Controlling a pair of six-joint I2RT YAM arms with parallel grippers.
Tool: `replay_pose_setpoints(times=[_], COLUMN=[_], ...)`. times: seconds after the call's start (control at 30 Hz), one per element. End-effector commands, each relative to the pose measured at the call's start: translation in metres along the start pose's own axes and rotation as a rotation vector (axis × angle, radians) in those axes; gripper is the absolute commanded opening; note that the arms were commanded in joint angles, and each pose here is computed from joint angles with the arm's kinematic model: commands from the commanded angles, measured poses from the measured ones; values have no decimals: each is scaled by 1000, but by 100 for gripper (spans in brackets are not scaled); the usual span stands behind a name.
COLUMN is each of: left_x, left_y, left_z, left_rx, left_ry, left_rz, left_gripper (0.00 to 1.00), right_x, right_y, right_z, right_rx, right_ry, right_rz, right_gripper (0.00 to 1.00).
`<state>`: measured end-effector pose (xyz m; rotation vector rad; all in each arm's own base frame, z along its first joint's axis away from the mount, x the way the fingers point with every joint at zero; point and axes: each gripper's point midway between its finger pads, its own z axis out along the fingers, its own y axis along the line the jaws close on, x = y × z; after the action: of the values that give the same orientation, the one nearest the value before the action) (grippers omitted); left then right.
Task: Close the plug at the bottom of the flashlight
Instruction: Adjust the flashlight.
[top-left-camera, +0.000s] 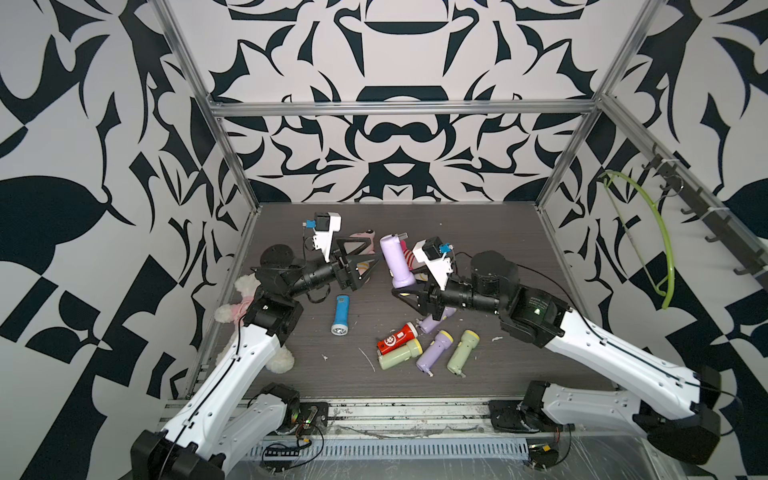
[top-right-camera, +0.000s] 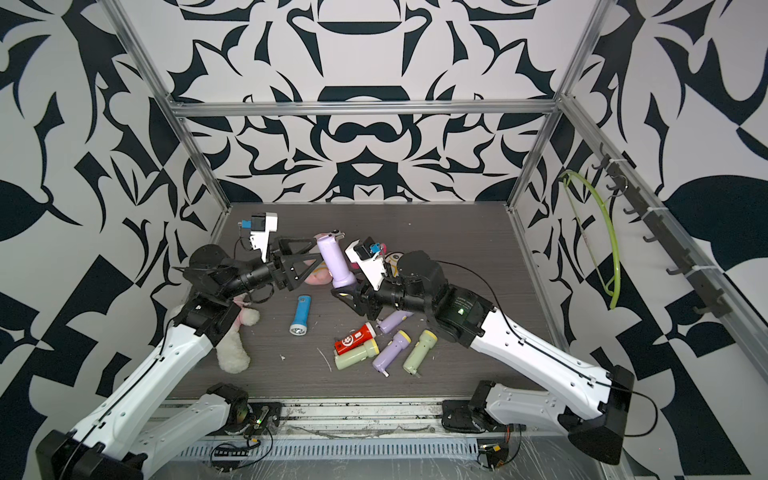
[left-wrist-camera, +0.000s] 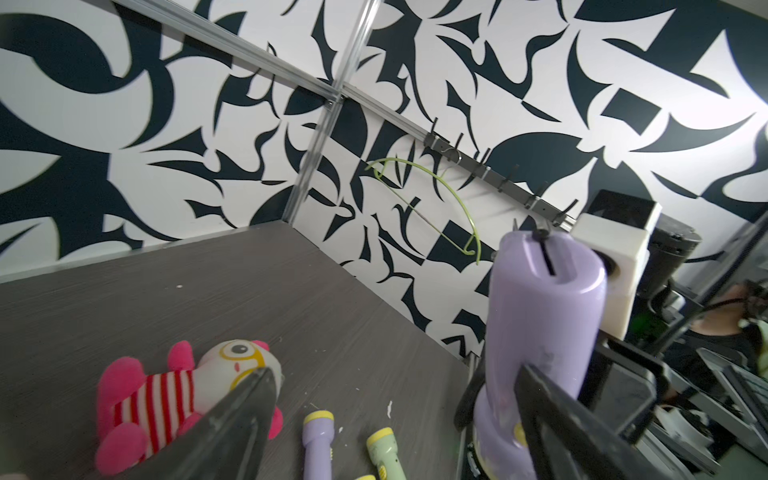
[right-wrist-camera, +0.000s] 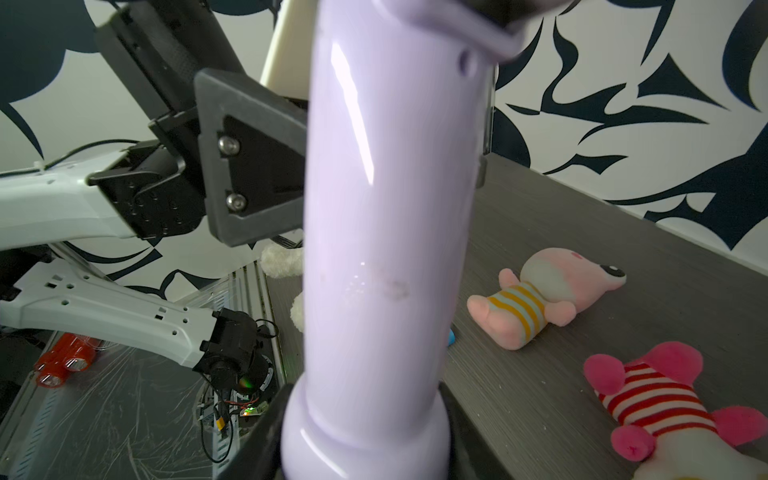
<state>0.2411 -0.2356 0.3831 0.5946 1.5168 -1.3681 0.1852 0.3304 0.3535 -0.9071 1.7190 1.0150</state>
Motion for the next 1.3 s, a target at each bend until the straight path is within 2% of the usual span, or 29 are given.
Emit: replay_pose_setpoints(times=[0.0, 0.1, 0.3, 0.57, 0.77, 1.07, 1.27], left_x=[-25, -26, -23, -6, -8, -19, -33], left_y=[-35, -42, -53, -62, -71, -53, -48], left_z=[5, 9, 3, -15, -20, 1, 10], left_rx=[178, 246, 276, 208, 214, 215, 225], left_ry=[-15, 7, 13, 42, 44, 72, 40], left_rz=[37, 26, 67, 190, 253, 218, 214], left_gripper=[94, 94, 94, 94, 94, 94, 95], right_x=[-32, -35, -43, -57, -58, -60, -58], right_y=[8, 6, -3, -17, -19, -6, -1], right_z=[-6, -1, 13, 12, 13, 15, 15], right_rx=[-11, 1, 33, 32, 37, -38, -62], right_ry=[-85, -91, -97, -130, -125, -120, -115], right_rz=[-79, -101, -142, -110, -121, -121, -121], right_gripper=[0, 0, 0, 0, 0, 0, 0])
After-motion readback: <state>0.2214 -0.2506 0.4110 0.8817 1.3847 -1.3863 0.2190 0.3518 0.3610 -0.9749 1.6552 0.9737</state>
